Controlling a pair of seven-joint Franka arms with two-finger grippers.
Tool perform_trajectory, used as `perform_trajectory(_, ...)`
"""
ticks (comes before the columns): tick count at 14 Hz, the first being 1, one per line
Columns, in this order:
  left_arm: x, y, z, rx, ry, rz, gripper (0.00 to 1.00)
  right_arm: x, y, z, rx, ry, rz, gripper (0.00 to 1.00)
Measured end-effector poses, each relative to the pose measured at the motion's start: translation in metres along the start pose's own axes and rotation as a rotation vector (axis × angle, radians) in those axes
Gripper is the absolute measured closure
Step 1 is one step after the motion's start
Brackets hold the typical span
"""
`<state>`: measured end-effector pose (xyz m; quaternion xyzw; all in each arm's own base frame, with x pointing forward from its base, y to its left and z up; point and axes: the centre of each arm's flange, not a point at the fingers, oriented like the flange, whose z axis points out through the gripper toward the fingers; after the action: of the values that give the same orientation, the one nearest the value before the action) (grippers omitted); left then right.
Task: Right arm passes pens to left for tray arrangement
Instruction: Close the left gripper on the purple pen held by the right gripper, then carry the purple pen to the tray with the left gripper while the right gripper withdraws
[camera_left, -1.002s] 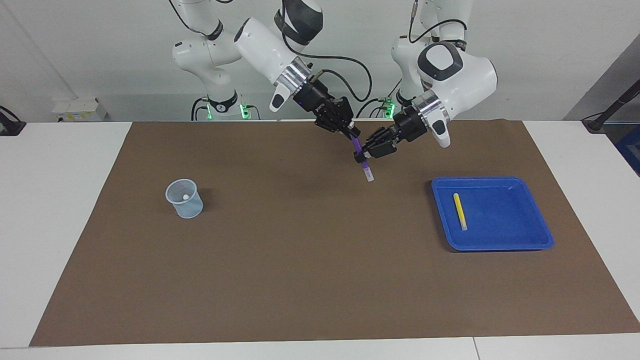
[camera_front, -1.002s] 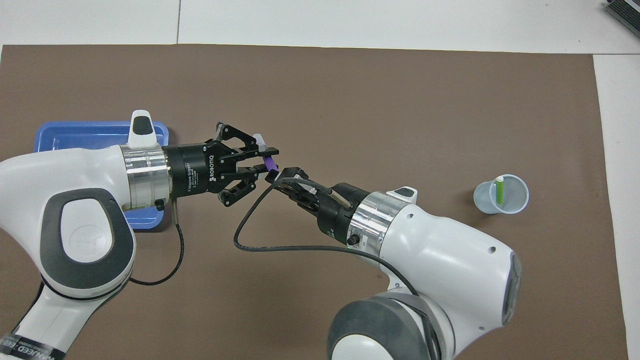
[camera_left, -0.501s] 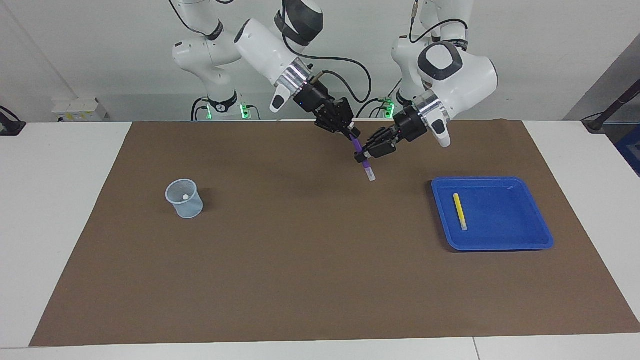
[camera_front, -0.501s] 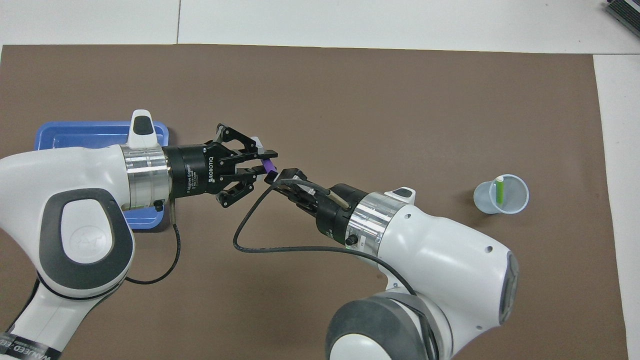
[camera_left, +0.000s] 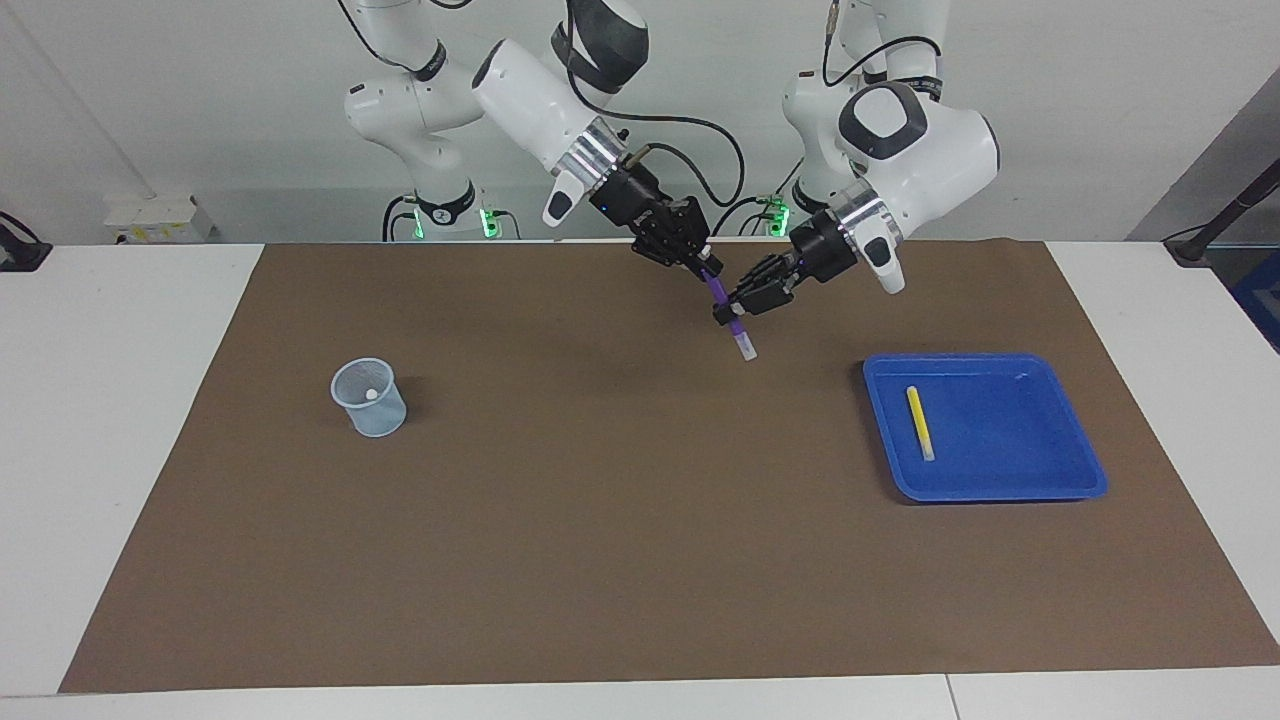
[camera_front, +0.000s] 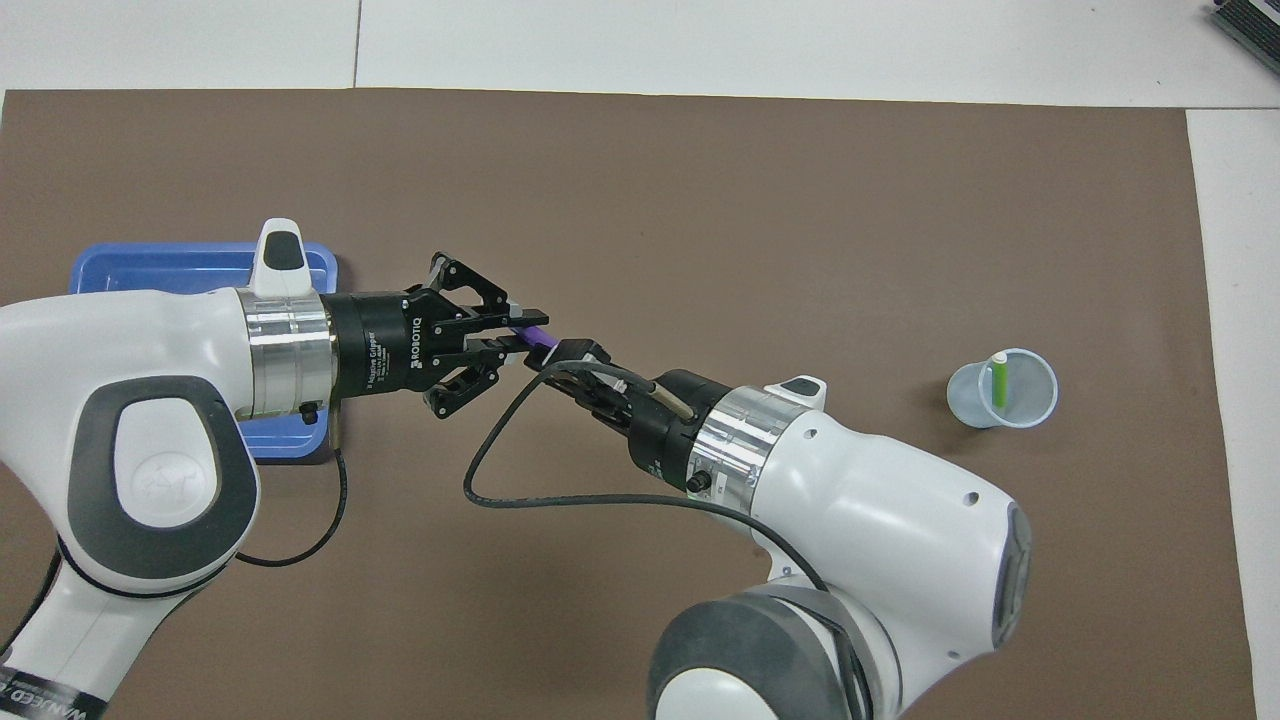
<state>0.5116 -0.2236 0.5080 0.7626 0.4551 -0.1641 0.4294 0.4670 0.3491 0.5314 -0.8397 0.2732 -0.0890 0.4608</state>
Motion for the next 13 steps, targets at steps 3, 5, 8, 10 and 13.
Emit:
perform_trajectory(3, 0.001, -0.001, 0.000, 0.014, 0.010, 0.012, 0.81, 0.001, 0.000, 0.000, -0.003, -0.003, 0.002, 0.32)
perform_trajectory(5, 0.001, -0.001, 0.000, 0.022, 0.017, 0.020, 0.81, 0.007, 0.005, 0.000, -0.026, -0.036, 0.012, 0.10)
perform_trajectory(8, 0.001, -0.002, 0.000, 0.033, 0.025, 0.031, 0.81, 0.035, 0.015, -0.008, -0.136, -0.073, -0.072, 0.00)
perform_trajectory(10, 0.002, -0.004, 0.001, 0.070, 0.054, 0.068, 0.81, 0.059, 0.028, -0.018, -0.319, -0.094, -0.235, 0.00)
perform_trajectory(13, 0.014, -0.009, -0.009, 0.151, 0.073, 0.165, 0.81, 0.092, 0.050, -0.039, -0.535, -0.148, -0.457, 0.00)
